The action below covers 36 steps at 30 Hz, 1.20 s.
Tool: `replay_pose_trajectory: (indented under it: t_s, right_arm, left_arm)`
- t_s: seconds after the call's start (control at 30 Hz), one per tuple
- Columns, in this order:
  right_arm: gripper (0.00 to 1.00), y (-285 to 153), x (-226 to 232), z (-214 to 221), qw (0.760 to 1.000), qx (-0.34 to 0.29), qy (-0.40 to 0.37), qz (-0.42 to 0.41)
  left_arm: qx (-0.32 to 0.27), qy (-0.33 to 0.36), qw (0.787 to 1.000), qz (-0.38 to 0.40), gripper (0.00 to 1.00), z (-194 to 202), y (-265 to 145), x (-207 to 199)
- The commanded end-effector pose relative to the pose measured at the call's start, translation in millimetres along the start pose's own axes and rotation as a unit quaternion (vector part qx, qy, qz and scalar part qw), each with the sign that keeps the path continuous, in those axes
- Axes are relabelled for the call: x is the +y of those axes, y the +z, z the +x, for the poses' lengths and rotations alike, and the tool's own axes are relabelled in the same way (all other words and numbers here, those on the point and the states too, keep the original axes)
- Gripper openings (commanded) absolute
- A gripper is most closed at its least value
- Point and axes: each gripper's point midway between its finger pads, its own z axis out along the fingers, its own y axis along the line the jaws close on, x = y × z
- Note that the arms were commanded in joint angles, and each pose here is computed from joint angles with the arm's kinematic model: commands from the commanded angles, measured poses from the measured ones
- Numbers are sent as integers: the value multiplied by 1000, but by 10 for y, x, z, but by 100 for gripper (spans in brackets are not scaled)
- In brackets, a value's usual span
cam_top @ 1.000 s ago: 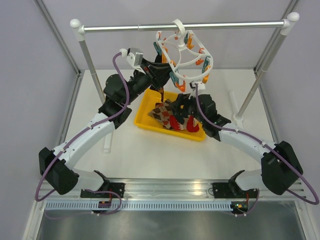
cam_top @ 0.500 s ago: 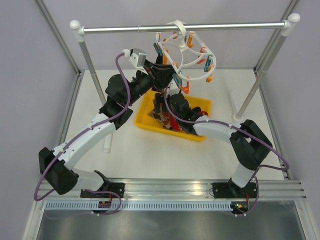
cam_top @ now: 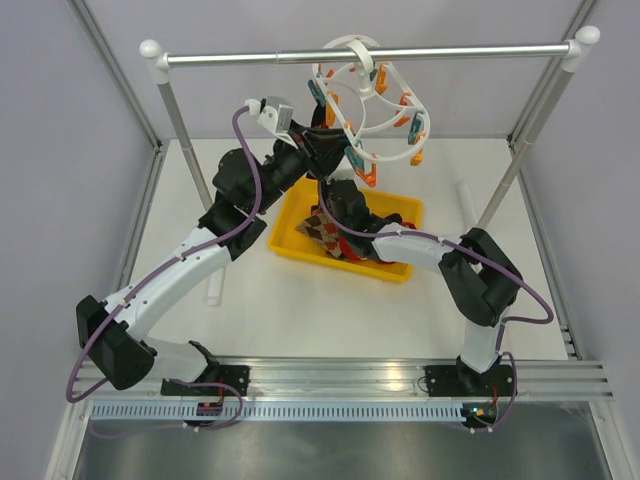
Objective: Remove the socks clipped to the hanger
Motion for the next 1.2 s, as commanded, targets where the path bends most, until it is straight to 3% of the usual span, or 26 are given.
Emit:
replay_pose_trajectory:
  t_s: [0.0,0.07,0.13,0.23,0.33,0.37,0.67,0.83,1.17]
  right_arm:
    - [27,52,82,-331,999,-42,32,-4]
    - [5,28,133,-369,998,-42,40,-16]
    - [1,-3,206,-397,997,-39,46,-37]
    - [1,-111,326,-453,995,-37,58,-78]
    - [1,-257,469,-509,989,-33,68,-127]
    - [1,-317,493,-552,987,-35,72,-140]
    - [1,-688,870,-802,962,-25,99,-252]
    - [1,-815,946,-851,955,-22,105,-277]
    - [2,-1073,1004,-897,946,-16,97,-308]
  left_arm:
    - [-14,9,999,-43,2,-194,-31,77]
    - [-13,6,998,-55,2,-181,-28,120]
    - [-15,3,998,-67,3,-174,-24,160]
    - [-13,1,997,-75,6,-144,-18,192]
    - [-10,0,997,-77,15,-121,-1,201]
    - [-8,0,997,-77,23,-113,9,206]
    - [31,9,992,-124,46,57,55,331]
    - [64,17,986,-156,49,151,29,447]
    - [75,34,981,-175,53,44,-164,458]
